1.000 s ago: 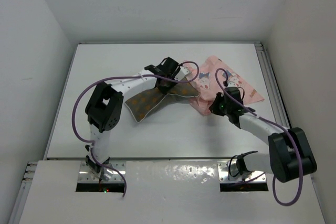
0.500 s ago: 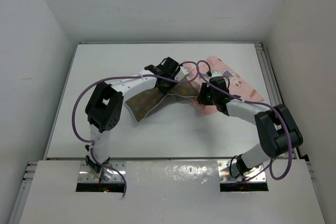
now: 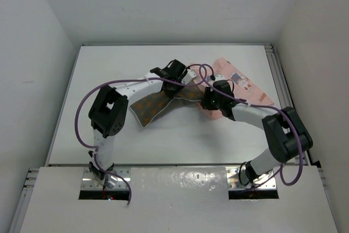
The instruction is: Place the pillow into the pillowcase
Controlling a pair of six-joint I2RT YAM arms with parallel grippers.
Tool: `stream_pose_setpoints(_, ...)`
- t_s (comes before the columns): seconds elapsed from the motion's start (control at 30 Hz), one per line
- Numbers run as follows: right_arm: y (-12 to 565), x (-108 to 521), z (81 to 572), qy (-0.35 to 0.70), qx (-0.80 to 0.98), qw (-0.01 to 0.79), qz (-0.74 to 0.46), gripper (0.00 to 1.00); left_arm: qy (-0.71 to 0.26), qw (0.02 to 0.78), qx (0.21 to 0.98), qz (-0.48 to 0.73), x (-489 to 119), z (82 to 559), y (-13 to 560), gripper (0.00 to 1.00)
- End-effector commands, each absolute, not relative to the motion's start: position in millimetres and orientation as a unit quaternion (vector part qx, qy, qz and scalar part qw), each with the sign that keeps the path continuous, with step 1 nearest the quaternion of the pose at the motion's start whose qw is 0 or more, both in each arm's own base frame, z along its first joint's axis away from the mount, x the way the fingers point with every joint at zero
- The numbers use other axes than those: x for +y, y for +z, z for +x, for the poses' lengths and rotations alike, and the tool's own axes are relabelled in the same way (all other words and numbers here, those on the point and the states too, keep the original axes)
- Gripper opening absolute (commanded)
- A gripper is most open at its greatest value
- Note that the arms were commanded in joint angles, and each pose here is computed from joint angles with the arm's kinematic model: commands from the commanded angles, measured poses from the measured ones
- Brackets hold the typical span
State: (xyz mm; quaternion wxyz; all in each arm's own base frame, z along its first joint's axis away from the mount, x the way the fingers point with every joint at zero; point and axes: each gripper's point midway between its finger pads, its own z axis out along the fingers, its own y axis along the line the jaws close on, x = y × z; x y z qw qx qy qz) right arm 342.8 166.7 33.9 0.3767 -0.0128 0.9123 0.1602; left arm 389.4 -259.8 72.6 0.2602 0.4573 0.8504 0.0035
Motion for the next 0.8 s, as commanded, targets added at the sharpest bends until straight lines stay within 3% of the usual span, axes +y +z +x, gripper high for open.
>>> stream_pose_setpoints(0.0, 54, 178, 350, 0.170, 0.894, 0.415, -0.021, 0.28, -0.007, 0.295, 0.840, 0.456, -272, 392, 94, 0.00)
stream_pose_setpoints(0.1, 55, 172, 345, 0.159, 0.889, 0.429, -0.015, 0.22, -0.006, 0.296, 0.840, 0.456, -272, 393, 93, 0.00)
stream_pose_setpoints(0.6, 39, 180, 383, 0.125, 0.896, 0.425, -0.012, 0.27, -0.002, 0.295, 0.839, 0.456, -270, 394, 95, 0.00)
stream_pose_setpoints(0.63, 37, 176, 386, 0.116, 0.897, 0.427, -0.005, 0.24, 0.000, 0.295, 0.839, 0.456, -270, 394, 95, 0.00)
stream_pose_setpoints(0.67, 37, 175, 389, 0.113, 0.897, 0.428, 0.001, 0.13, 0.000, 0.295, 0.839, 0.457, -269, 393, 95, 0.00)
stream_pose_setpoints(0.73, 39, 167, 392, 0.104, 0.895, 0.434, 0.017, 0.00, 0.001, 0.293, 0.839, 0.459, -269, 393, 95, 0.00)
stream_pose_setpoints(0.77, 38, 158, 392, 0.087, 0.895, 0.436, 0.027, 0.00, 0.002, 0.292, 0.838, 0.461, -268, 392, 95, 0.00)
